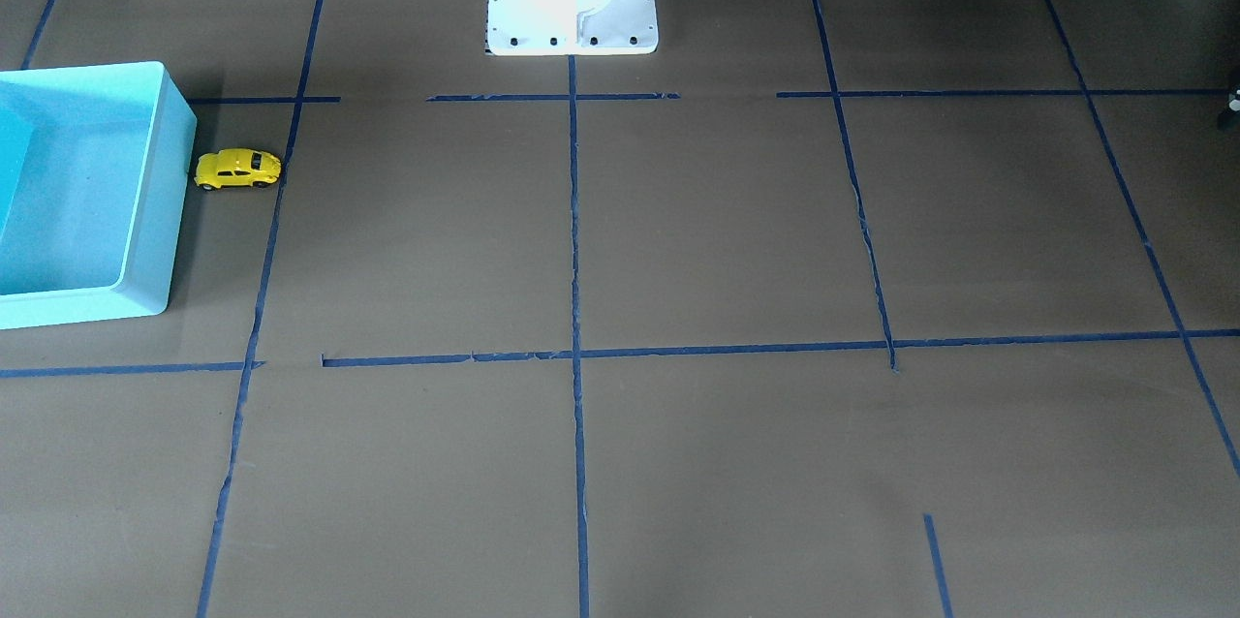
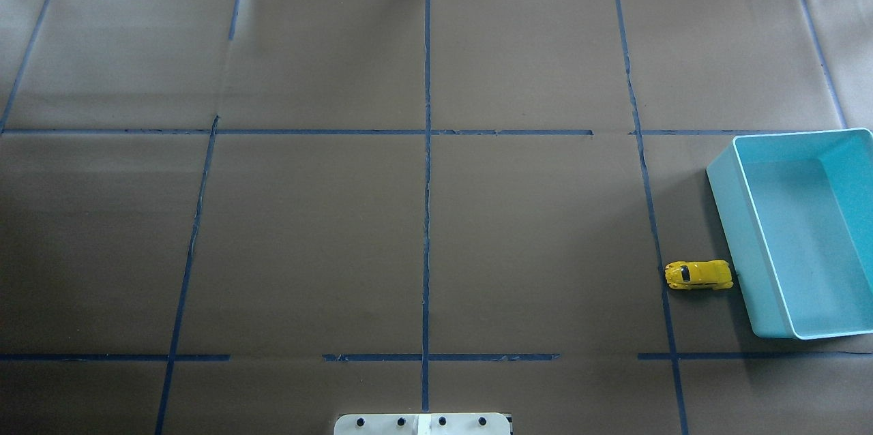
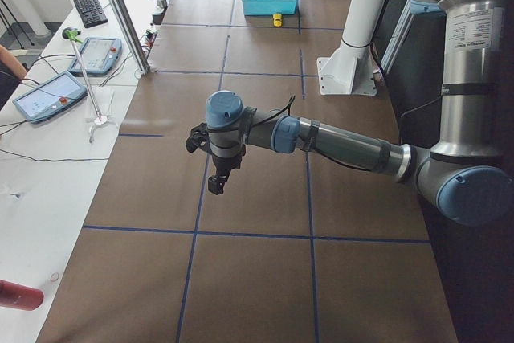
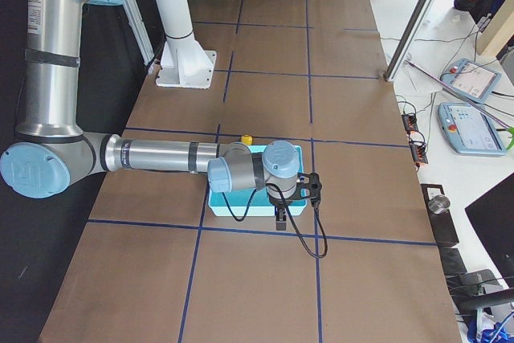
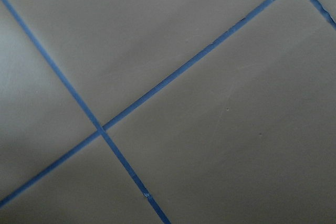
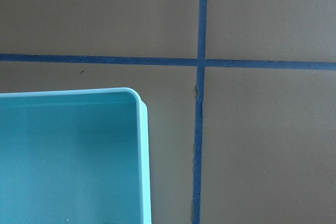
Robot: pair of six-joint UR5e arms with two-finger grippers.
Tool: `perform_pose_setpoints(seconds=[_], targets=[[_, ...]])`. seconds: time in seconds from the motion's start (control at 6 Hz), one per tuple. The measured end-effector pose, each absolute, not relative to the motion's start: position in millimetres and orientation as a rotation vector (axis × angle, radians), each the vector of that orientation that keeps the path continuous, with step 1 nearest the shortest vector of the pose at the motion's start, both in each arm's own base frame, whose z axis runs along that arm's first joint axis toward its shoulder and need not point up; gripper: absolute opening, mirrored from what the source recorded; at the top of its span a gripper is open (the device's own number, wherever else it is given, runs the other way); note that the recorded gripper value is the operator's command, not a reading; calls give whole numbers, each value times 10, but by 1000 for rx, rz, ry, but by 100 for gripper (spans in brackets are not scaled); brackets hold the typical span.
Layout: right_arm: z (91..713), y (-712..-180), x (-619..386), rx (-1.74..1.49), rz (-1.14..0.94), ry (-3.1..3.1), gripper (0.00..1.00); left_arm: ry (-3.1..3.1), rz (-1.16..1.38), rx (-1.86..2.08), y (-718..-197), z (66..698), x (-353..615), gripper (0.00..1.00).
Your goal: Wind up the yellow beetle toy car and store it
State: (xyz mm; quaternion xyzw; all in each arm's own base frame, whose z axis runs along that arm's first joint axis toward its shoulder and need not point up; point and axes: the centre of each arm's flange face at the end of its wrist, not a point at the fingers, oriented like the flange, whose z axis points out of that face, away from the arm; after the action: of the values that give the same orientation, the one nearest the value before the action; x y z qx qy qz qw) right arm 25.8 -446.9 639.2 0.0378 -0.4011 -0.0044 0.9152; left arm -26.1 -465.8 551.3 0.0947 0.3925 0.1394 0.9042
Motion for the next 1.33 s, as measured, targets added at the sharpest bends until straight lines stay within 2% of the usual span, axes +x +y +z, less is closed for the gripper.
perform_pose_setpoints(seconds=[0.5,1.0,1.33], targets=[[5643,-4646,-123,165,-141,-926,100,837,-46,20,-4820,5768,-284,100],[4173,-5104,-668,368,-362,-1034,100,799,-56,24,-4814,5813,-325,100],[3835,-4886,-1291,396,-572,-1079,100,783,58,56,-4816,5938,-329,100]])
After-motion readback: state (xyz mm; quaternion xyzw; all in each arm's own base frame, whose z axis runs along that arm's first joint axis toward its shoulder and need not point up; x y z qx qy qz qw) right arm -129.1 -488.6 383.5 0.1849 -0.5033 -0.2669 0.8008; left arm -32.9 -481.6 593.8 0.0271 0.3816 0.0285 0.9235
